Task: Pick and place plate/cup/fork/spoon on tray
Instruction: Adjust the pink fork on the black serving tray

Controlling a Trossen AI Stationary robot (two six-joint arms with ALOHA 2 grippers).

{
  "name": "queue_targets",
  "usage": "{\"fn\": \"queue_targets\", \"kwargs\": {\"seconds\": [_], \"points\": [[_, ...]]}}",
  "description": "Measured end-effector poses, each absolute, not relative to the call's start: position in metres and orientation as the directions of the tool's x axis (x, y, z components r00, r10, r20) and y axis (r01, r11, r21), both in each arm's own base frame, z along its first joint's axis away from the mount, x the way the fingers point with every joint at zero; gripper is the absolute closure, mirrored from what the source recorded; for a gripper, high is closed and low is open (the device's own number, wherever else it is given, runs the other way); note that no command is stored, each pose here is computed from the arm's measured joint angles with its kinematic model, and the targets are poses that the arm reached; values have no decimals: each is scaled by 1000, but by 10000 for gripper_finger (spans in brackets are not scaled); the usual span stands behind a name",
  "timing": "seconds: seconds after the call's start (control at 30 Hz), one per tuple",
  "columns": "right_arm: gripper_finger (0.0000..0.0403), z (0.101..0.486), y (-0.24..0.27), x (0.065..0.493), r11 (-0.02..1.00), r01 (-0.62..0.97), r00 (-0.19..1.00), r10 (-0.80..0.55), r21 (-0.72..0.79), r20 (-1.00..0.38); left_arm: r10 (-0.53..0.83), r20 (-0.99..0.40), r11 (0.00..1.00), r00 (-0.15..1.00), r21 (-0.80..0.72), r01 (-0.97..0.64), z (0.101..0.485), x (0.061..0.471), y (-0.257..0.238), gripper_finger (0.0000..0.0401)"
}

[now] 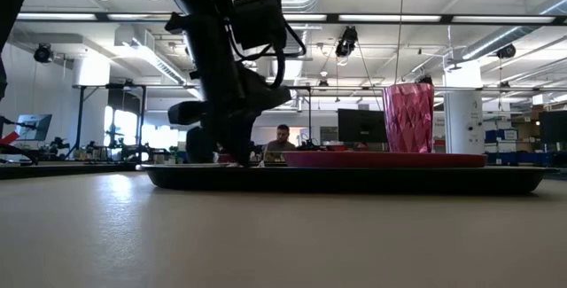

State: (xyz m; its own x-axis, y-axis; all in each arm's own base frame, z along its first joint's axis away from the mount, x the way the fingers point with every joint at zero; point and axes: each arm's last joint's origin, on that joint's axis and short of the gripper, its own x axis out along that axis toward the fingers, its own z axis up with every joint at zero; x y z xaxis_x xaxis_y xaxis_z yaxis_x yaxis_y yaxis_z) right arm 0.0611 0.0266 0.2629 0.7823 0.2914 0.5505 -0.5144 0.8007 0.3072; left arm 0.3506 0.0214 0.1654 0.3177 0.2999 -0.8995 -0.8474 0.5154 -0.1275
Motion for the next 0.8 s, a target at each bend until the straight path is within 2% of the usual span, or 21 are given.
{"fn": "queue_targets", "kwargs": {"seconds": [0.63, 0.8], "points": [[394, 263, 27, 61, 799, -515, 782, 292, 309, 550, 374, -881, 531, 290, -53, -846, 161, 351, 31, 401], [394, 263, 27, 61, 799, -516, 782, 291, 309, 551, 346, -877, 555, 335, -97, -826, 149, 361, 31, 401]]}}
